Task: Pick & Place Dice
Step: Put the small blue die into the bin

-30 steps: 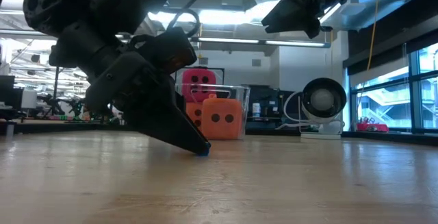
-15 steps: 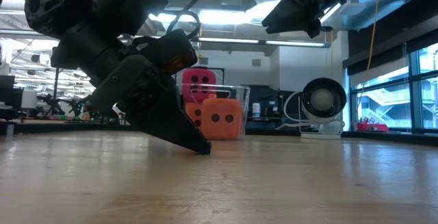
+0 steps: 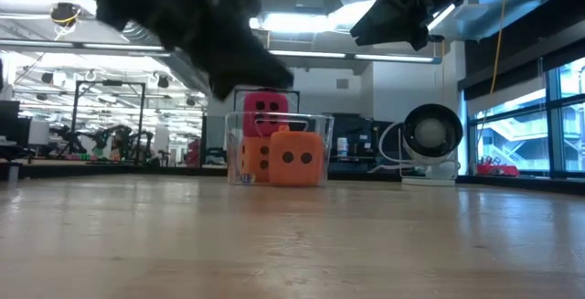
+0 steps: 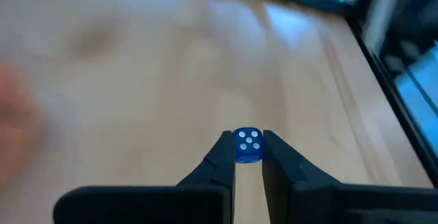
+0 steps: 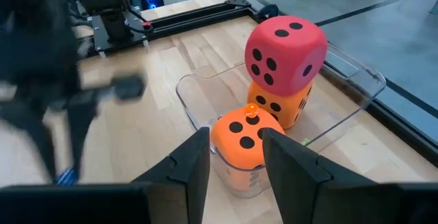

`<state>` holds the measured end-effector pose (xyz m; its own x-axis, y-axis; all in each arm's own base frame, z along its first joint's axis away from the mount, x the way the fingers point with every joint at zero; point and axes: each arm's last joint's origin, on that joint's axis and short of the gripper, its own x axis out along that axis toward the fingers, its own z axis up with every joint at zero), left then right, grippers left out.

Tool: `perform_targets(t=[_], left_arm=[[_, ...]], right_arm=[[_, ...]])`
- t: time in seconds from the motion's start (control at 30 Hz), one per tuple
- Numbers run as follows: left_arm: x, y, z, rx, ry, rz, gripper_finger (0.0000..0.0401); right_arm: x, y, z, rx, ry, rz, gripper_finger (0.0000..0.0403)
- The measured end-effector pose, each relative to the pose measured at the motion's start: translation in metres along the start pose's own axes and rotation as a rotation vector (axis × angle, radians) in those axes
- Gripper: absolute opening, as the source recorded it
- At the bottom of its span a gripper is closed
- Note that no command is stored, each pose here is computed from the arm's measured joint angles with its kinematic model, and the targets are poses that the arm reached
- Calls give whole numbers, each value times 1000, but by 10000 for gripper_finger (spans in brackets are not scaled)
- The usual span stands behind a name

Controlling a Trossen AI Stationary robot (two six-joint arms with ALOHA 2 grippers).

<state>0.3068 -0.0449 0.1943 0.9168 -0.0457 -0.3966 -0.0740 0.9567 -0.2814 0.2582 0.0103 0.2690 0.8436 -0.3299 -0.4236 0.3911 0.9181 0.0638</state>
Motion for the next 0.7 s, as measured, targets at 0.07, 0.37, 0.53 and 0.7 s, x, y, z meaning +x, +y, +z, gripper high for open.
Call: perform_targets(t=[0.07, 0.37, 0.53, 0.7], left_arm=[[-14, 14, 17, -49, -42, 74, 27], [-48, 68, 74, -109, 150, 393, 25], [-50, 89, 100, -134, 276, 498, 25], [-37, 101, 108, -69, 389, 521, 25]], right_arm=[[0, 0, 0, 0, 0, 0, 137], [0, 0, 0, 1, -2, 0, 137], [0, 0, 0, 5, -1, 1, 137], [0, 0, 0, 5, -1, 1, 137]])
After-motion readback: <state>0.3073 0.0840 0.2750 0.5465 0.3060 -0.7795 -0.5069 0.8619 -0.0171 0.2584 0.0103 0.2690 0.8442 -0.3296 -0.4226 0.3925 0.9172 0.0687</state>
